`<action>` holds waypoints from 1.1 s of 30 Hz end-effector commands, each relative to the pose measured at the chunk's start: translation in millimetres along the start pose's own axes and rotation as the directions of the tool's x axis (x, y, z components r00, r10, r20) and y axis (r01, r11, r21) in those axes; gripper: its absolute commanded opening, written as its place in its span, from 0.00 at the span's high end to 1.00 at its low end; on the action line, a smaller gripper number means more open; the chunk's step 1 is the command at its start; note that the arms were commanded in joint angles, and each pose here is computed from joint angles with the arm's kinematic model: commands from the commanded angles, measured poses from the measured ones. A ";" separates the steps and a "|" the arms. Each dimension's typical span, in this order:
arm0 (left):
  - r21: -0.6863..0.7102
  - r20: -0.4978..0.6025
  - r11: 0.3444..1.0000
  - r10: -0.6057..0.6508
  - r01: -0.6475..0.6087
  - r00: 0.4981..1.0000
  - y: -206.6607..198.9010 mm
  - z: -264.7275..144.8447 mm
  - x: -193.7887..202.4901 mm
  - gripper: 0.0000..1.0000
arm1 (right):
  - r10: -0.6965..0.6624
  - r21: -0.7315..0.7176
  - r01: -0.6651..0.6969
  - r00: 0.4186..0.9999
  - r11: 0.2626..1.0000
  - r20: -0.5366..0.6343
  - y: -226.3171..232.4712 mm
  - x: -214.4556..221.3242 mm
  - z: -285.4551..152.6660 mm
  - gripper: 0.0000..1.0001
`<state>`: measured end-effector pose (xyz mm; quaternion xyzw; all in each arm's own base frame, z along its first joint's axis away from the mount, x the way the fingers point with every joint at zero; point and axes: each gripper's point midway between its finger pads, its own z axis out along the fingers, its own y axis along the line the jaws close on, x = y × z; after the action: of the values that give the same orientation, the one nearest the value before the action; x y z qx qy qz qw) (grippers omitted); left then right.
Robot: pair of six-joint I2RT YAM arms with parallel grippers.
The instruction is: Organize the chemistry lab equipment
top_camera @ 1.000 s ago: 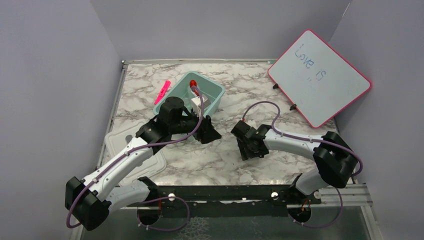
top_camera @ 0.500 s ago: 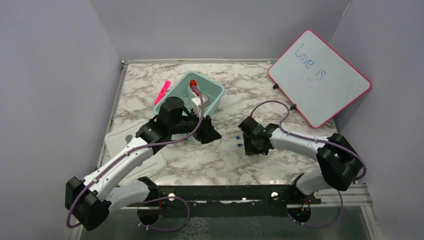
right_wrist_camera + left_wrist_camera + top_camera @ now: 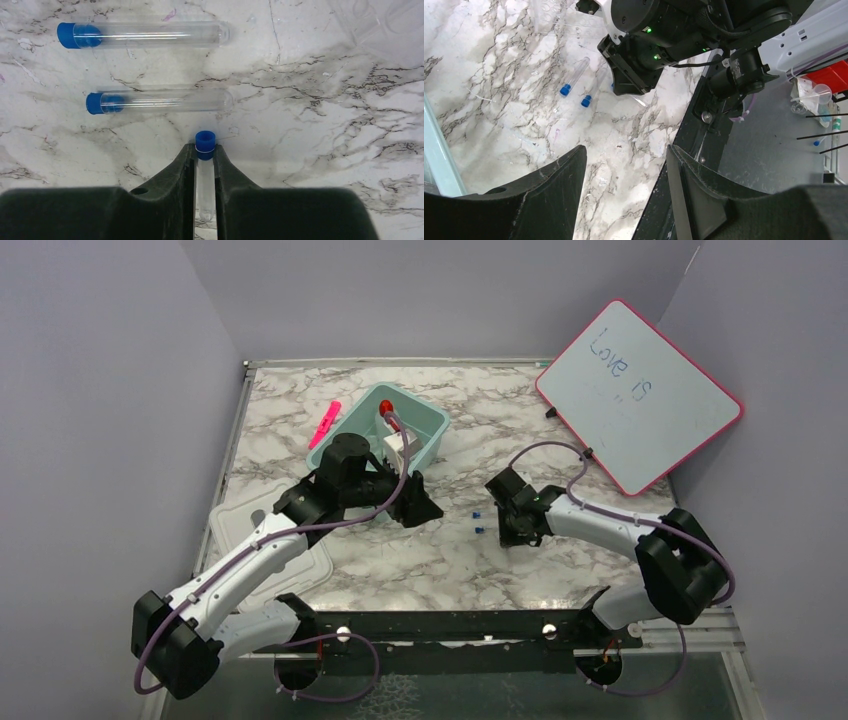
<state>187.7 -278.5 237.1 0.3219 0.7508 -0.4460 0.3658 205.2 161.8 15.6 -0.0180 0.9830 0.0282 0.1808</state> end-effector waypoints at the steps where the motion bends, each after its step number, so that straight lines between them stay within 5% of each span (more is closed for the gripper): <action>1: 0.023 0.001 0.999 -0.028 0.028 1.000 -3.5 4.1 -0.1 0.37 | 0.012 -0.053 -0.012 1.000 0.999 0.004 7.5 2.2 4.4 0.86; 5: 0.003 -0.010 0.996 -0.091 0.091 0.996 0.3 8.3 4.0 0.37 | 0.032 -0.127 -0.022 0.997 0.992 0.076 19.6 -14.5 -11.3 0.89; 6: 0.011 0.016 0.991 -0.136 0.135 0.991 -2.0 10.6 1.6 0.33 | 0.095 -0.253 -0.040 0.973 0.967 0.209 37.0 -44.4 -46.8 0.89; 11: 0.050 0.083 0.981 -0.193 0.189 0.978 -10.2 17.4 -9.9 0.24 | 0.236 -0.508 -0.004 0.889 0.861 0.393 69.6 -90.0 -121.8 0.89; 21: 0.045 0.243 0.966 -0.257 0.254 0.935 -18.9 35.4 -44.6 0.23 | 0.403 -0.798 0.043 0.846 0.602 0.349 116.6 -115.6 -215.5 0.89; 33: 0.001 0.232 0.952 -0.297 0.305 0.926 -6.6 50.4 -38.3 0.56 | 0.436 -0.865 0.074 0.840 0.496 0.322 129.3 -118.3 -237.2 0.89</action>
<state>210.9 -328.7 246.6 0.1503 0.7602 -0.5128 0.3696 230.2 272.6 262.0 0.0233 0.7814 0.4895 0.3864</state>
